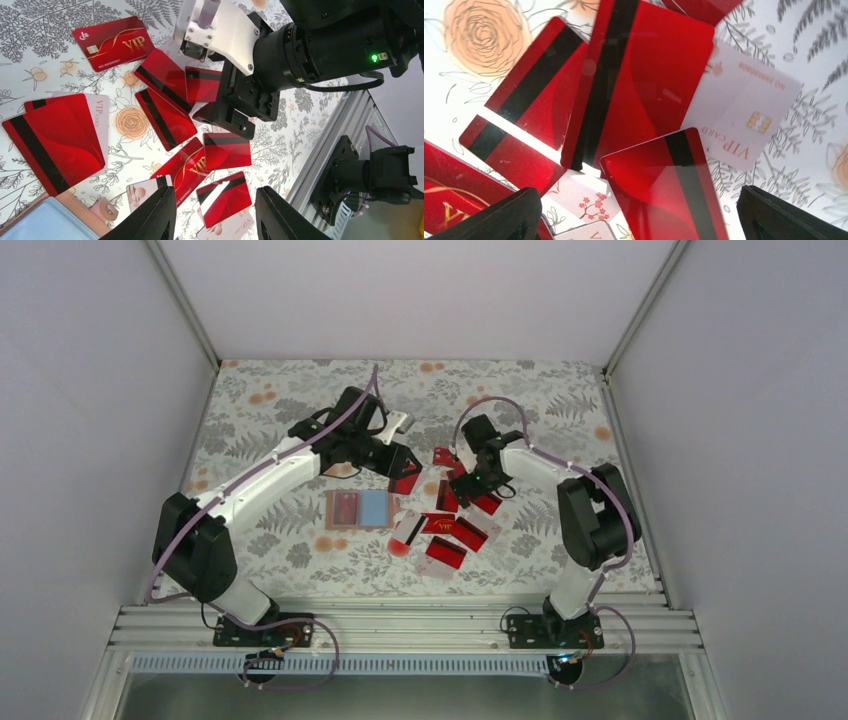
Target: Put the credit cards into the card holder
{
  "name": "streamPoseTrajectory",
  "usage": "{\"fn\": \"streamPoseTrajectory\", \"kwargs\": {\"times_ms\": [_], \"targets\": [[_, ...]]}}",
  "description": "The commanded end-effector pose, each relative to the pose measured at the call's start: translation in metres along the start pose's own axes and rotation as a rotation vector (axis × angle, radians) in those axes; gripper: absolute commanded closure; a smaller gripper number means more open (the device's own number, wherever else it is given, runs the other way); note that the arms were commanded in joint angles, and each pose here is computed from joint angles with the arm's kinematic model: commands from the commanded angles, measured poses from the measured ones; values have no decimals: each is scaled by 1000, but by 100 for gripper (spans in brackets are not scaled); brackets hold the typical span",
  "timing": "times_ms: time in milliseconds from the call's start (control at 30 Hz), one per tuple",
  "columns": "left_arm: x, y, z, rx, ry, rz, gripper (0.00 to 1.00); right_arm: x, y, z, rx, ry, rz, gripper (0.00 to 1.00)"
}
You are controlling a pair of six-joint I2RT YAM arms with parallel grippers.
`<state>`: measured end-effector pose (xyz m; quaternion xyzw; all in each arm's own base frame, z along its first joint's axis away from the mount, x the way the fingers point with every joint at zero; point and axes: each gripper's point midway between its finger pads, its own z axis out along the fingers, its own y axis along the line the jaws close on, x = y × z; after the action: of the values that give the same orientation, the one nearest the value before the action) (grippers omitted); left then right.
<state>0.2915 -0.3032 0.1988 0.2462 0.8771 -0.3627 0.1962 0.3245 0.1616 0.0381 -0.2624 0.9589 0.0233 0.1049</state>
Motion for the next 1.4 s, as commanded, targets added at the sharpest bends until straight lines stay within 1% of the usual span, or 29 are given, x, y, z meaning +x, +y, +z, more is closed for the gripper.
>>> {"fn": "streamPoseTrajectory", "kwargs": {"times_ms": [0,167,333,533,1000,1033,1167,1267,1367], "targets": [[5,-3,-9,-7,12,24,58,-21,-4,-15,5,-106,-251,1],[6,-8,-14,2,14,26,58,-19,0,-14,-99,-104,-265,1],[11,-8,-15,8,27,28,58,-19,-13,-8,-89,-88,-244,4],[7,-10,-15,9,22,33,59,-12,-8,-1,-126,-71,-222,6],[12,-8,-15,7,21,26,59,14,-22,30,-66,29,-188,9],[12,-8,-15,8,20,25,59,15,-23,31,-61,30,-185,12],[13,-7,-13,13,23,21,59,23,-21,36,-73,43,-178,16],[13,-7,-13,10,19,23,59,25,-23,40,-65,58,-162,22],[12,-6,-13,8,12,27,59,21,-23,43,-69,65,-137,27]]}}
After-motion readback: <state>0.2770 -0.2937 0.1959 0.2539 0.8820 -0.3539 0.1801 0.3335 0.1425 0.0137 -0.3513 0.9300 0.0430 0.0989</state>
